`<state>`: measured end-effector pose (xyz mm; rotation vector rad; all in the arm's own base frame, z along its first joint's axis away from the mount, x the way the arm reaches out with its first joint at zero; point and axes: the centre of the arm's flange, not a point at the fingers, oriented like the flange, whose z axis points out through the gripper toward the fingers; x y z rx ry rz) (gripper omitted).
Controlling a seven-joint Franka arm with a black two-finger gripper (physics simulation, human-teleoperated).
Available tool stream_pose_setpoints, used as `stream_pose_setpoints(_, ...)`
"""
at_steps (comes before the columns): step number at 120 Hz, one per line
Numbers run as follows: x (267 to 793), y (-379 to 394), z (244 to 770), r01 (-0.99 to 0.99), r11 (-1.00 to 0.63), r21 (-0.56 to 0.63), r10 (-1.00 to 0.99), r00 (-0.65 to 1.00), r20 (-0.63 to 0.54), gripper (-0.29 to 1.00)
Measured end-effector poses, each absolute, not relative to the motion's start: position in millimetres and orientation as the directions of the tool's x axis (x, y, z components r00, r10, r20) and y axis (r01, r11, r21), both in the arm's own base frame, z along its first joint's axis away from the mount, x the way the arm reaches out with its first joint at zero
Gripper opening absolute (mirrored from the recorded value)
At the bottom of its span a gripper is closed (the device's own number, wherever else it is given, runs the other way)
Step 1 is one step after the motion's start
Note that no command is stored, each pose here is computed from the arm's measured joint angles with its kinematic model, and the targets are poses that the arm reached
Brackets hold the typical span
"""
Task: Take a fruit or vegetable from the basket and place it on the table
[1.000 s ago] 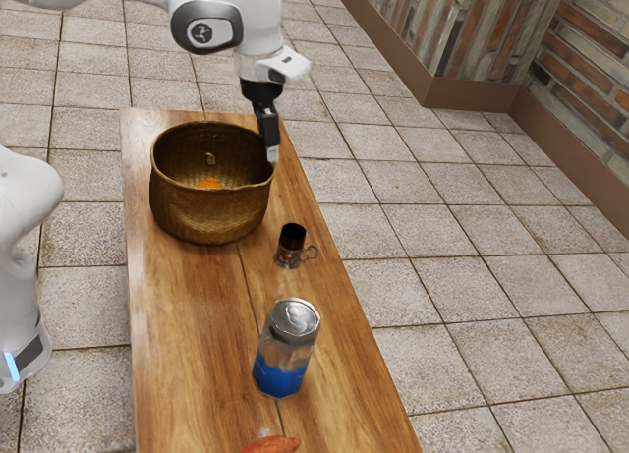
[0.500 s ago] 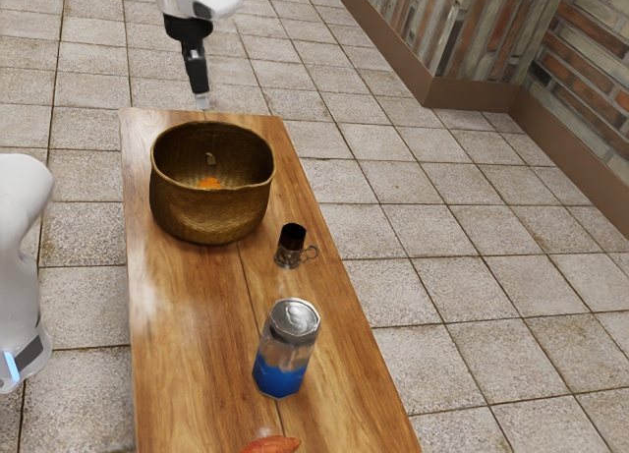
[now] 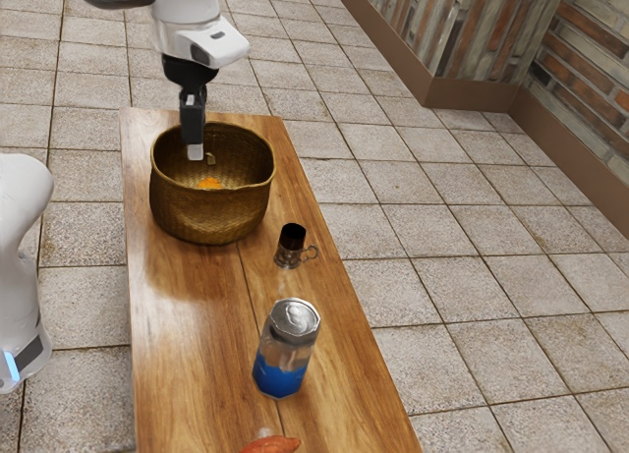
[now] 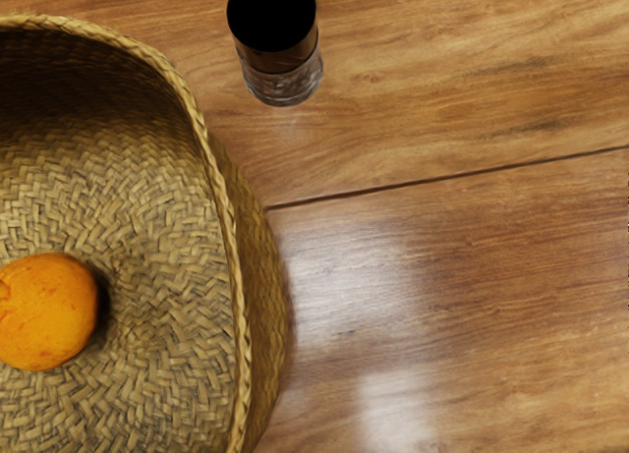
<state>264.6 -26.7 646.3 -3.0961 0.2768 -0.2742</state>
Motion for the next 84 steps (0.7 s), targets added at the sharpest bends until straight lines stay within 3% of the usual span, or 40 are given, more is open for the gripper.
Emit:
stream_pose_setpoints(24,284.0,2.9,648.5,-0.081,-0.996,0.034,-0.074,0.982,0.175,0.70)
stream_pose_setpoints(42,326.3,-4.3,634.8,-0.041,-0.999,0.000,-0.041,0.994,0.097,0.70)
stream_pose_setpoints(84,351.6,63.1,619.1,0.104,-0.994,0.025,0.105,0.992,0.071,0.70)
